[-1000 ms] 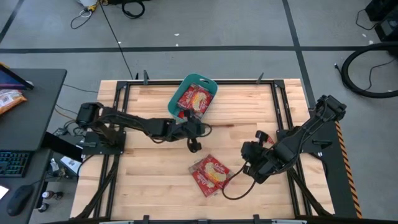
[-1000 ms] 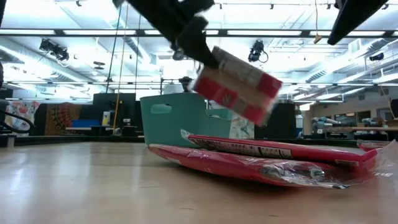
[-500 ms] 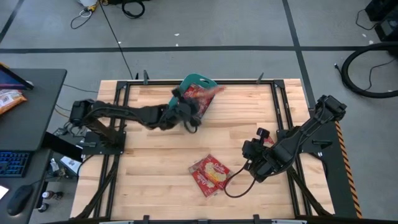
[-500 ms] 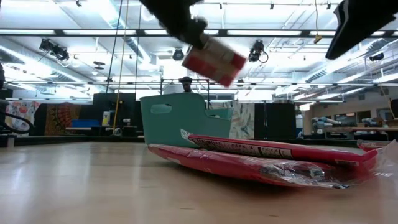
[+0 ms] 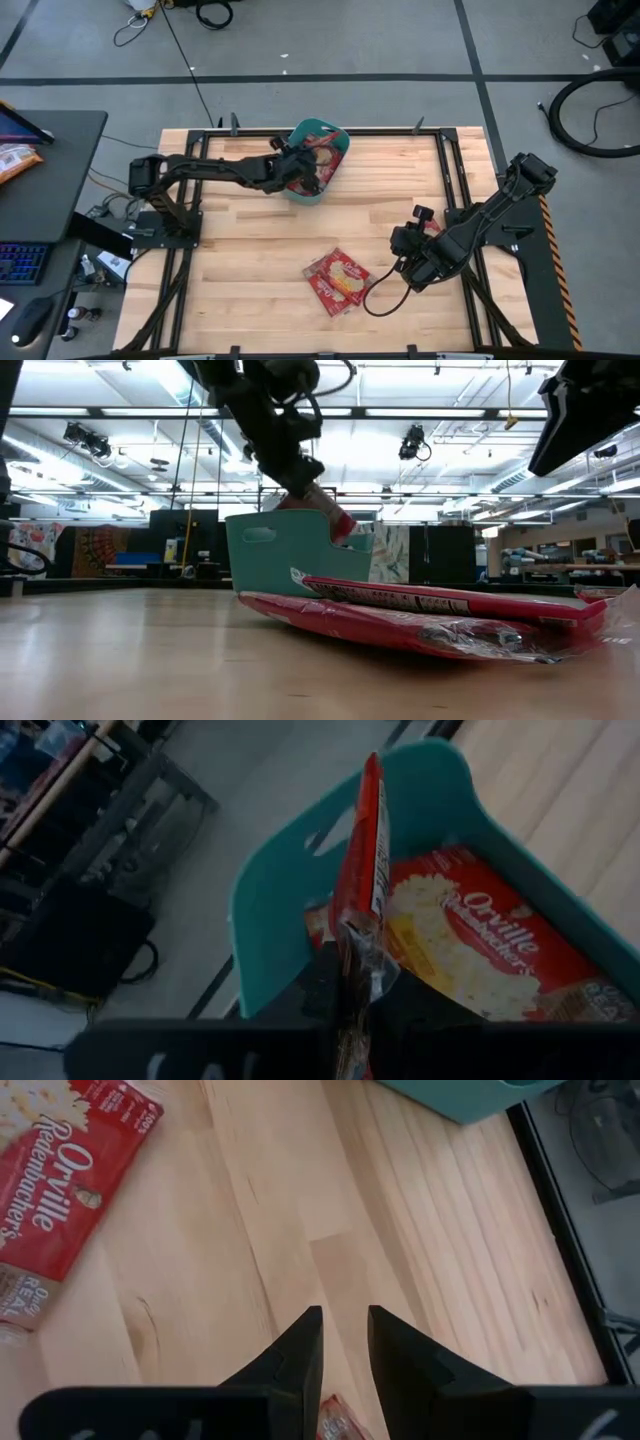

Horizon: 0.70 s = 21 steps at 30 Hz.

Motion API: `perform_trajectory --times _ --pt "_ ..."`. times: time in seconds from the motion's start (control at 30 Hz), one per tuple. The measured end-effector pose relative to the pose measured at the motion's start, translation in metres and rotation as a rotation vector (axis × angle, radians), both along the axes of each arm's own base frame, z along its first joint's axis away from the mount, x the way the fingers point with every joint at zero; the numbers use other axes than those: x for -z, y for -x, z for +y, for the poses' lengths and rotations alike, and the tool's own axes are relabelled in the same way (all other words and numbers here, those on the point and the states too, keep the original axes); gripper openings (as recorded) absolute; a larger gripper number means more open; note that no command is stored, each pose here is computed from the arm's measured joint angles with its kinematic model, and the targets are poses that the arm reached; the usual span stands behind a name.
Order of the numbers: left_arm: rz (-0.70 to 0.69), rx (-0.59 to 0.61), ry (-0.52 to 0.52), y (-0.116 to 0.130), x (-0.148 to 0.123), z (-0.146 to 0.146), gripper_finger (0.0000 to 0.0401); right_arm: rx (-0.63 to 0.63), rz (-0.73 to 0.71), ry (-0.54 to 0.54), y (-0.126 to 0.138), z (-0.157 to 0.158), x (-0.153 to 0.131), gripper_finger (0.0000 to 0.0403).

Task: Sort popcorn bags into baskets
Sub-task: Put the popcorn bag into the green bin

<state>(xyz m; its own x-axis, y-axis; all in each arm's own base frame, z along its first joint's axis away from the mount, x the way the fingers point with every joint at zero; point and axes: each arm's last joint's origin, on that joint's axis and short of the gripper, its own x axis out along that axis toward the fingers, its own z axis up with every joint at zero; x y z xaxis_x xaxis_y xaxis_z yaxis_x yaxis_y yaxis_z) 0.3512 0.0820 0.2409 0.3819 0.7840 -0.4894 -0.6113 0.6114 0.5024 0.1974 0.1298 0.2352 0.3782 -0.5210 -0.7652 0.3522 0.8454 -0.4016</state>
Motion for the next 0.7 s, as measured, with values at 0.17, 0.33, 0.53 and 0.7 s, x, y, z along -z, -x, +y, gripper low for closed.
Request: perform_trajectory --times 0.17,0.33,0.53,0.7 --pt "0.033 0.009 0.009 -0.004 0.01 -0.003 0.0038 0.0 -0.008 -0.006 -0.001 0.001 0.0 0.0087" --pt "0.048 0.067 0.021 -0.006 0.01 -0.014 0.0085 0.0 -0.014 -0.011 -0.001 0.001 0.0 0.0087" --pt "0.088 0.143 -0.003 -0.007 0.007 -0.031 0.0161 0.056 -0.062 -0.072 -0.005 0.001 0.0 0.0087" --pt "0.068 0.214 -0.01 -0.006 -0.003 -0.047 0.0189 0.092 -0.068 -0.094 -0.008 -0.002 0.001 0.0088"
